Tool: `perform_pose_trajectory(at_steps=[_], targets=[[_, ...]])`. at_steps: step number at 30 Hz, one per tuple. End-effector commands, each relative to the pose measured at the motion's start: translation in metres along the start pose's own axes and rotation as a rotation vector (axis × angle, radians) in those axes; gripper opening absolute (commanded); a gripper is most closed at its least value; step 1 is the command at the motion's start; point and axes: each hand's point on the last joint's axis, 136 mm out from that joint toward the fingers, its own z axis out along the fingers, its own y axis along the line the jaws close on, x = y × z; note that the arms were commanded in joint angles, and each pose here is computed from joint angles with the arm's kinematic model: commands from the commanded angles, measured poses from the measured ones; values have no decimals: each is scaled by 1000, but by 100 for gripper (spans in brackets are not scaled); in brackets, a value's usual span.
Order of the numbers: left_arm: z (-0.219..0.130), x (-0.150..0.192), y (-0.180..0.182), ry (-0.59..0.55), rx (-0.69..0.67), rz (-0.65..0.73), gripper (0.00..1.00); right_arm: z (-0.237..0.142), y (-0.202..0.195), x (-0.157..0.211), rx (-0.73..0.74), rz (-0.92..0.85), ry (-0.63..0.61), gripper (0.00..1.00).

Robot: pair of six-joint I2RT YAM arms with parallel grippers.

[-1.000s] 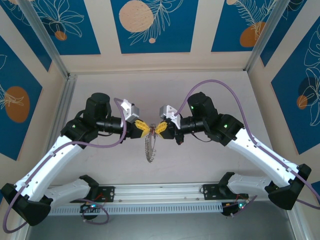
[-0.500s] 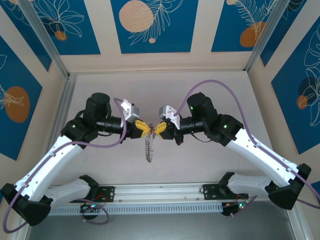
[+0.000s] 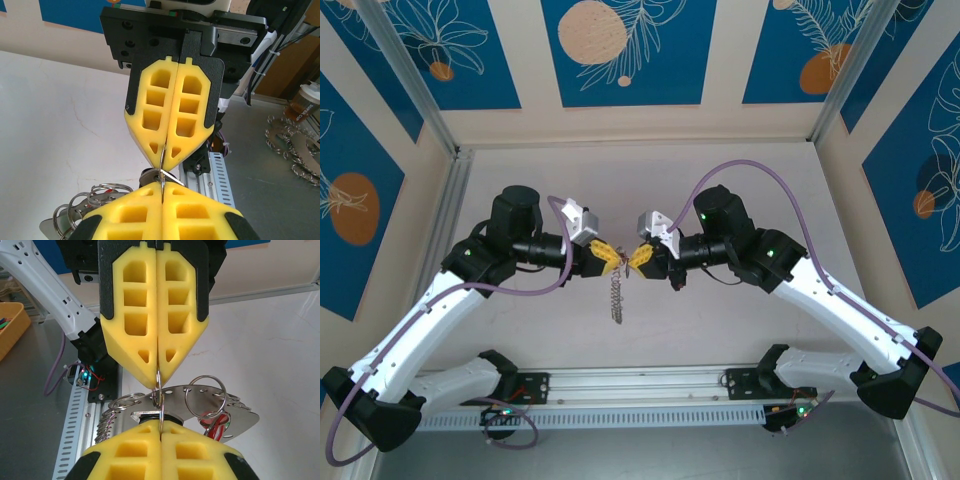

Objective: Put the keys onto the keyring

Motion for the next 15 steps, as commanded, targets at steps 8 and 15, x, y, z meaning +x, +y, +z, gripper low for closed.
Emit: perform_pose_trajectory(at_steps=[8,15], targets=[[-5,-19,-12,-47,27,61,0,-6,9,1,-3,11,-9,0],[-4,-20,-11,-48,31,58,0,2,8,2,-20,14,-12,0]])
